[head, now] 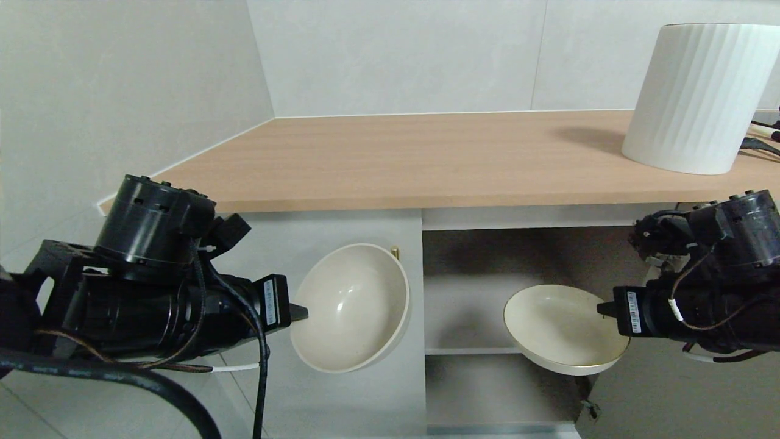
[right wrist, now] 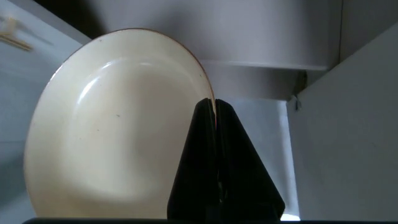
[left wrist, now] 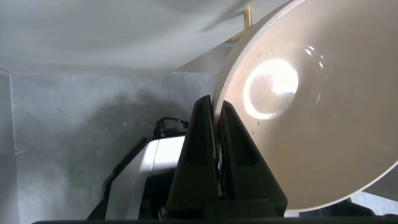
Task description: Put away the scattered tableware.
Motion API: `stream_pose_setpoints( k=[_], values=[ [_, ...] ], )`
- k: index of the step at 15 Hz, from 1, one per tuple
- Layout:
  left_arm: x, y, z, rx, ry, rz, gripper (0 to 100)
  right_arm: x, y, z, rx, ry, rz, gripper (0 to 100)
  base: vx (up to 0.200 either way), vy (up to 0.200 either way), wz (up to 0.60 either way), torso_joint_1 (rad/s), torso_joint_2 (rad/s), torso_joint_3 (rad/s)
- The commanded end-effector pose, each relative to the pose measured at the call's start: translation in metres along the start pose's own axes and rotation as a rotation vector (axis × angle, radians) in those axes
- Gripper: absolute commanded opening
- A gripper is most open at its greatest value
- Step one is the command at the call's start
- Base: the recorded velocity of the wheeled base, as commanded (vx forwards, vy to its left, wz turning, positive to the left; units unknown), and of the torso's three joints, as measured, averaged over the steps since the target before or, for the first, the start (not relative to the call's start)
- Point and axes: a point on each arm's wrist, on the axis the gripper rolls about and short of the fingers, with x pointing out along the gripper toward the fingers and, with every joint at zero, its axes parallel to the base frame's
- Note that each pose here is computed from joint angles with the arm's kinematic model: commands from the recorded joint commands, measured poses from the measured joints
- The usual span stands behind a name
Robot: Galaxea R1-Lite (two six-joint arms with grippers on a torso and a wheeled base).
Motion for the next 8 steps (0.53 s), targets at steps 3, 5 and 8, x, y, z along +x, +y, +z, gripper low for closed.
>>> stream_pose_setpoints(
  k=[3,5,8],
  values=[
    [0.001,0.000,0.000,0.000,0.002,0.002,0,0.074,-0.014,-0.014,0.013,0.195,-0.049,0,0.000,0.000,0.00,0.000,0.00,0.000],
    [0.001,0.000,0.000,-0.001,0.004,0.002,0,0.100,-0.022,-0.020,0.030,0.223,-0.076,0,0.000,0.000,0.00,0.000,0.00,0.000],
    [0.007,0.001,-0.001,-0.001,0.018,0.013,0,0.147,-0.038,-0.022,0.072,0.157,-0.093,0,0.000,0.000,0.00,0.000,0.00,0.000]
  ],
)
